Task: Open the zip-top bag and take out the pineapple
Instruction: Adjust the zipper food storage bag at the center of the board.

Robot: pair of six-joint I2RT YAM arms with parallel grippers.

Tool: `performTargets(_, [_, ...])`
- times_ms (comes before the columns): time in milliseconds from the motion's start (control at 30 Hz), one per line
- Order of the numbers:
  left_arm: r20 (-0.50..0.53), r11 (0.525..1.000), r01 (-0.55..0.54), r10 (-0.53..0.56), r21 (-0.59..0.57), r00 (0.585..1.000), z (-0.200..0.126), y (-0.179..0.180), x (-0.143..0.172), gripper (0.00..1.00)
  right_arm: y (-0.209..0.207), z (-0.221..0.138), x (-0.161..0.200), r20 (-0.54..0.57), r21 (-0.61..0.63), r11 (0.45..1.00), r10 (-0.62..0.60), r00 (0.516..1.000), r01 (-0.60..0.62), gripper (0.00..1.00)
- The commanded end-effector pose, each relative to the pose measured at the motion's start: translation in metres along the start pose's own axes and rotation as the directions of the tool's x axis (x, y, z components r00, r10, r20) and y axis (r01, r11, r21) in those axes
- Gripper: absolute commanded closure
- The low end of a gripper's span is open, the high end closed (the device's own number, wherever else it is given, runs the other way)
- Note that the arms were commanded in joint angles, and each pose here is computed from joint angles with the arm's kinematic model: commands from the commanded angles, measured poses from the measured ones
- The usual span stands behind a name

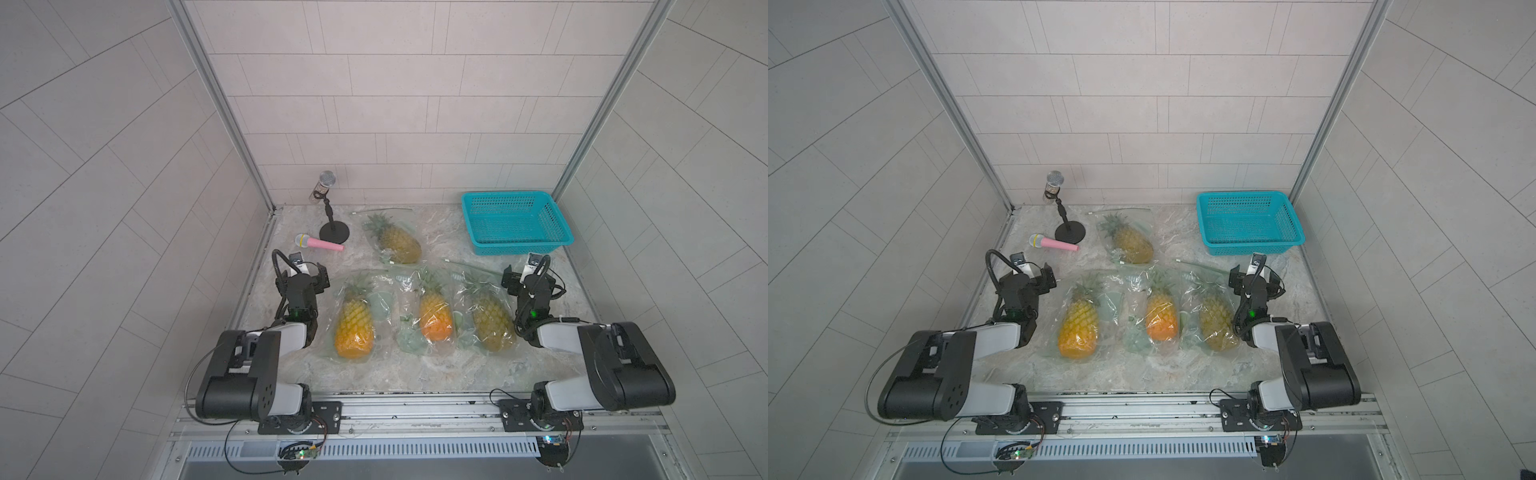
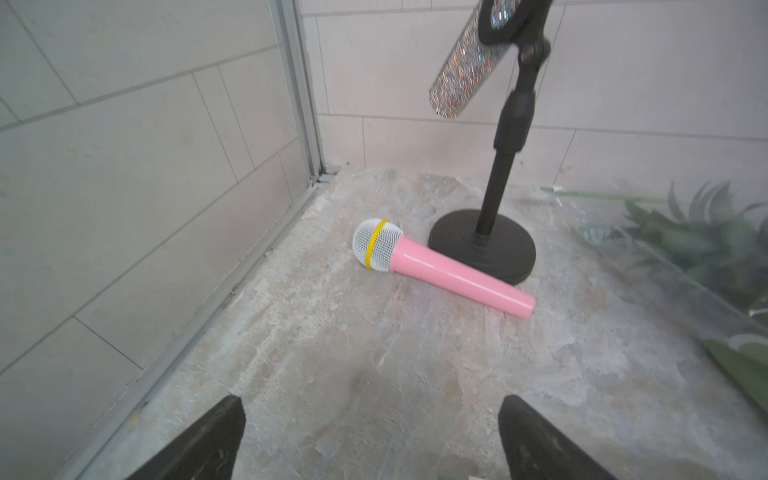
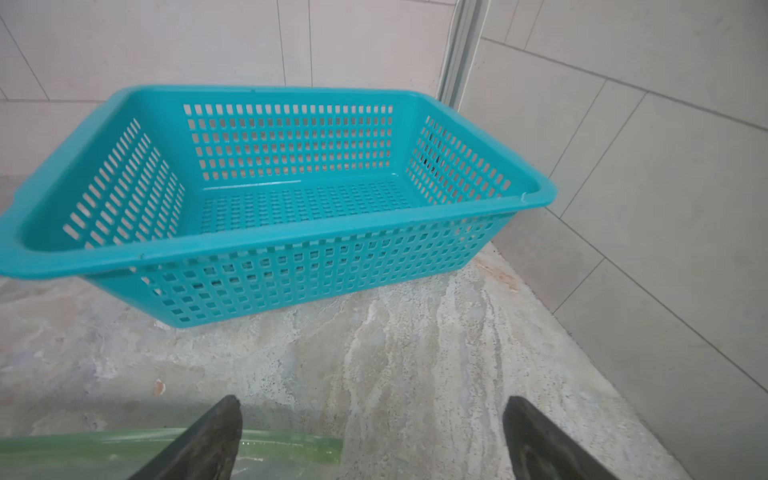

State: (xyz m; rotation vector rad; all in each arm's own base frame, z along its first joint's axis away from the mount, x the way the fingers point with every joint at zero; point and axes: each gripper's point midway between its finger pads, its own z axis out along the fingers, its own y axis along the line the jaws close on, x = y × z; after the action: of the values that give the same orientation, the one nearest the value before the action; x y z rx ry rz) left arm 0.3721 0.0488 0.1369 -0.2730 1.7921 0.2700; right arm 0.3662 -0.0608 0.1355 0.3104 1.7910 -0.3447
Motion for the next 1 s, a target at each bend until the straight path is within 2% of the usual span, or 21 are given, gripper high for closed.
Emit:
performTargets(0, [-0.010,0.997,0.020,-0.021,-0.073,1.000,-0.009,0.011,-0.007,0.00,-0.011,-0.010,-0.018,0.001,0.054,0.998,0.011,1.000,-0.011,0.00])
performTargets(67, [-0.003,0.989,0.115,-0.116,-0.097,0.993,-0.015,0.015,-0.022,0.00,-0.012,-0.017,-0.029,-0.021,0.049,0.998,0.030,0.999,-0.029,0.00])
performTargets(200, [-0.101,0.971,0.229,-0.234,-0.063,0.967,-0.025,0.007,-0.038,0.00,-0.003,-0.032,-0.047,-0.143,-0.018,0.995,0.099,0.985,-0.103,0.00])
performTargets(300, [-0.193,0.973,0.217,-0.228,-0.076,0.954,-0.037,0.008,-0.046,0.00,0.018,-0.044,-0.061,-0.232,-0.130,0.976,0.140,0.963,-0.173,0.00])
performTargets(467, [-0.318,0.970,0.232,-0.245,-0.079,0.916,-0.068,0.012,-0.055,0.00,0.057,-0.059,-0.081,-0.325,-0.321,0.921,0.114,0.939,-0.223,0.00])
performTargets(600, [-0.397,0.976,0.213,-0.177,0.049,0.901,-0.090,-0.004,-0.066,0.00,0.098,-0.072,-0.088,-0.424,-0.476,0.846,0.018,0.905,-0.241,0.00])
performTargets(767, [-0.401,0.950,0.178,-0.063,0.256,0.914,-0.103,-0.033,-0.073,0.00,0.155,-0.093,-0.080,-0.480,-0.637,0.750,-0.205,0.853,-0.178,0.00])
performTargets(967, [-0.432,0.913,0.196,-0.025,0.357,0.902,-0.106,-0.052,-0.065,0.00,0.201,-0.103,-0.064,-0.493,-0.722,0.678,-0.362,0.791,-0.139,0.19])
